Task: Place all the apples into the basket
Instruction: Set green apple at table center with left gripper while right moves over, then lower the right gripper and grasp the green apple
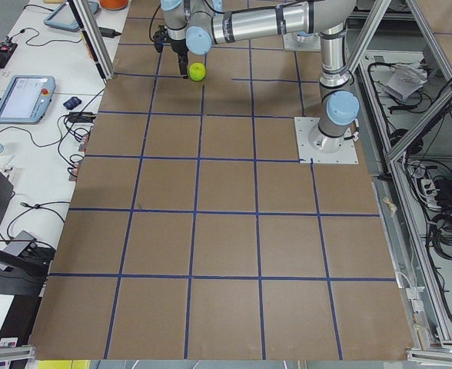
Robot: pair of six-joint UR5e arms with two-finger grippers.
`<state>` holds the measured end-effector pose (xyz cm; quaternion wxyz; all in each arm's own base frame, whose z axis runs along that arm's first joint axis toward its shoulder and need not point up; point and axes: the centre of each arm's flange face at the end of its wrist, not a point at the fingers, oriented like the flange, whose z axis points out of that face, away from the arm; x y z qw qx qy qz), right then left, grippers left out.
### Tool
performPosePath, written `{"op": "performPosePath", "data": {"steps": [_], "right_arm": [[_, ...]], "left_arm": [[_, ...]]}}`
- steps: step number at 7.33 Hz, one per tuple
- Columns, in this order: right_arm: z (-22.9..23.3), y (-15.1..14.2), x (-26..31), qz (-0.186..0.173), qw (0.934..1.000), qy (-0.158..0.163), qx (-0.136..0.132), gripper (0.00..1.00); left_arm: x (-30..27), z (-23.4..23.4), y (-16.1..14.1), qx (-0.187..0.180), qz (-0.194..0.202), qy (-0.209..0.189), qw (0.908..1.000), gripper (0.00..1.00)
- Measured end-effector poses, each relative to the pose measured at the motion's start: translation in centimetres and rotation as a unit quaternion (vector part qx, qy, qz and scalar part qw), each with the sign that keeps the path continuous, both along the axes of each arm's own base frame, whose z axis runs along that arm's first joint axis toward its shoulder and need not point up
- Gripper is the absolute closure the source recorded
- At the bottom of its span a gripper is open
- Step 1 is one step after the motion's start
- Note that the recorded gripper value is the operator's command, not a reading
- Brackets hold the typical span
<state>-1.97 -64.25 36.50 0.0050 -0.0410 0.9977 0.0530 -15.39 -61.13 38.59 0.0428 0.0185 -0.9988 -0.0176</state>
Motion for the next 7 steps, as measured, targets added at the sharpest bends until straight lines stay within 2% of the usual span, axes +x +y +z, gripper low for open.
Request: {"op": "performPosePath", "data": {"steps": [2, 4, 5, 7], "right_arm": [[1.0, 1.6, 13.1, -0.044, 0.999, -0.006, -0.001, 0.0], [-0.8, 4.6, 24.8, -0.085, 0.9963, 0.0, 0.008, 0.0], [-2.4, 5.7, 28.7, -0.107, 0.9942, -0.007, 0.004, 0.0], [-5.4, 6.2, 32.7, -0.144, 0.9891, -0.027, -0.015, 0.0]], "left_arm": [[2.1, 7.2, 4.4, -0.024, -0.046, -0.001, 0.9986, 0.0], [2.0, 10.5, 8.5, -0.035, -0.058, -0.006, 0.9977, 0.0], [2.4, 11.2, 9.5, -0.039, -0.056, -0.015, 0.9976, 0.0], [3.5, 11.4, 9.7, -0.037, -0.047, -0.025, 0.9979, 0.0]]}}
